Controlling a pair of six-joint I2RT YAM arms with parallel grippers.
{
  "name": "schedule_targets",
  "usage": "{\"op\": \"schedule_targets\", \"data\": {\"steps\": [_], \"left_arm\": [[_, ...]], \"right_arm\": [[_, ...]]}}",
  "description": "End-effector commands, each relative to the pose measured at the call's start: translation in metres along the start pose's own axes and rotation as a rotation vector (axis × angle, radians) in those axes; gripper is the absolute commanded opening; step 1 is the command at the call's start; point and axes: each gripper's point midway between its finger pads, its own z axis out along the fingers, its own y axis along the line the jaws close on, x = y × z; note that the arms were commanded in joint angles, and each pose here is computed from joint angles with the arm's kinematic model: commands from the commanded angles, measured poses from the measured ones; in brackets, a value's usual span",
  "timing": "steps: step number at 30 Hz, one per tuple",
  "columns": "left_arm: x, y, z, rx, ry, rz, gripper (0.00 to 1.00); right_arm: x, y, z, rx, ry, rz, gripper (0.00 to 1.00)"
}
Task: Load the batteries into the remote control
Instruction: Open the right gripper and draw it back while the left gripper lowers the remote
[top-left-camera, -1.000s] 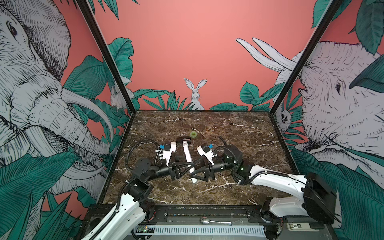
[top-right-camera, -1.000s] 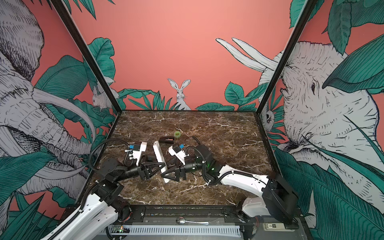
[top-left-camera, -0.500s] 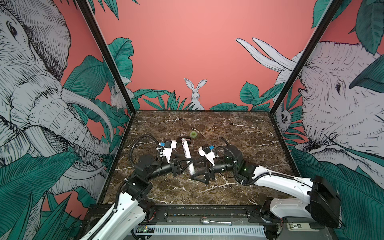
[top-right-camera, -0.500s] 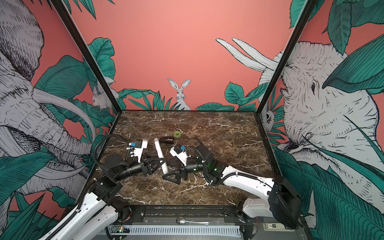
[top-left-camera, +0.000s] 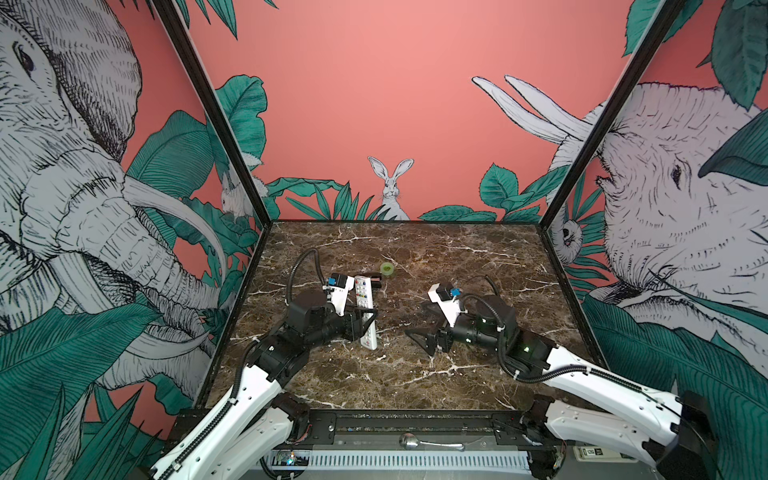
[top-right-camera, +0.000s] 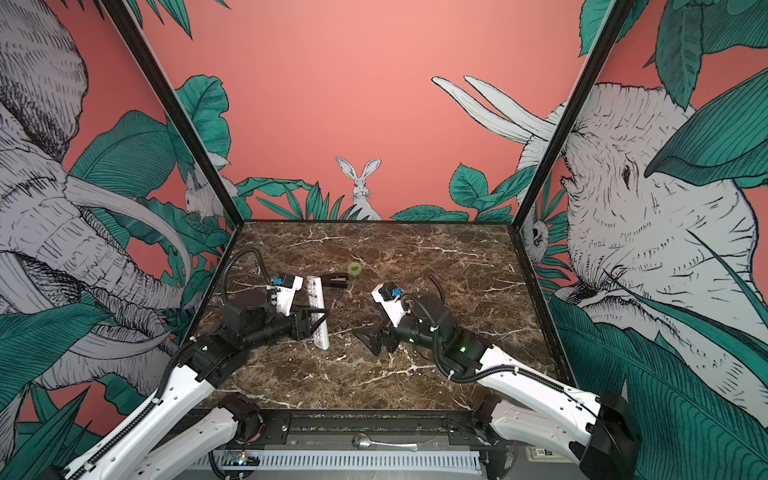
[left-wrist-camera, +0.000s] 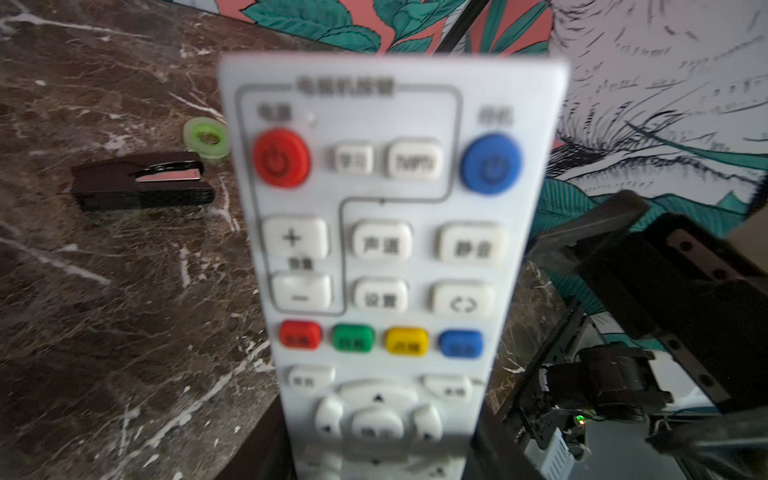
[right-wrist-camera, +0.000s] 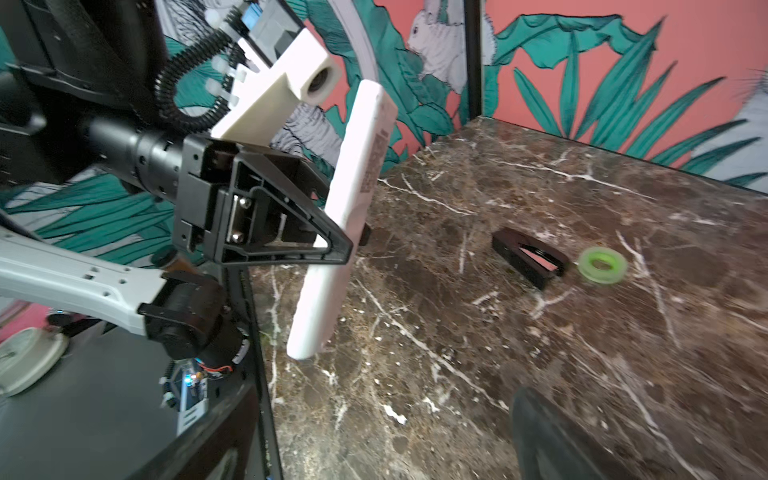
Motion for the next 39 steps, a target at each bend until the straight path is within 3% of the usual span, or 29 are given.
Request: {"op": "schedule_targets", "data": {"steps": [1, 12, 26, 39], "left_arm": [[0.007, 0.026, -0.002, -0.161, 0.069, 0.000, 0.09], [0.043, 0.064, 0.012, -0.359, 0.271, -0.105, 0.10], [0.071, 0.092, 0.021, -0.504, 0.368, -0.205, 0.10], [0.088, 0.104, 0.039, -0.566, 0.428, -0.234, 0.12]], "right_arm": [[0.010, -0.036, -0.011, 0.214, 0.012, -0.025, 0.96], [0.045, -0.068, -0.019, 0.382, 0.076, 0.000, 0.97], [0.086, -0.076, 0.009, 0.367, 0.164, 0.048, 0.97], [0.089, -0.074, 0.006, 0.358, 0.148, 0.069, 0.98]]}}
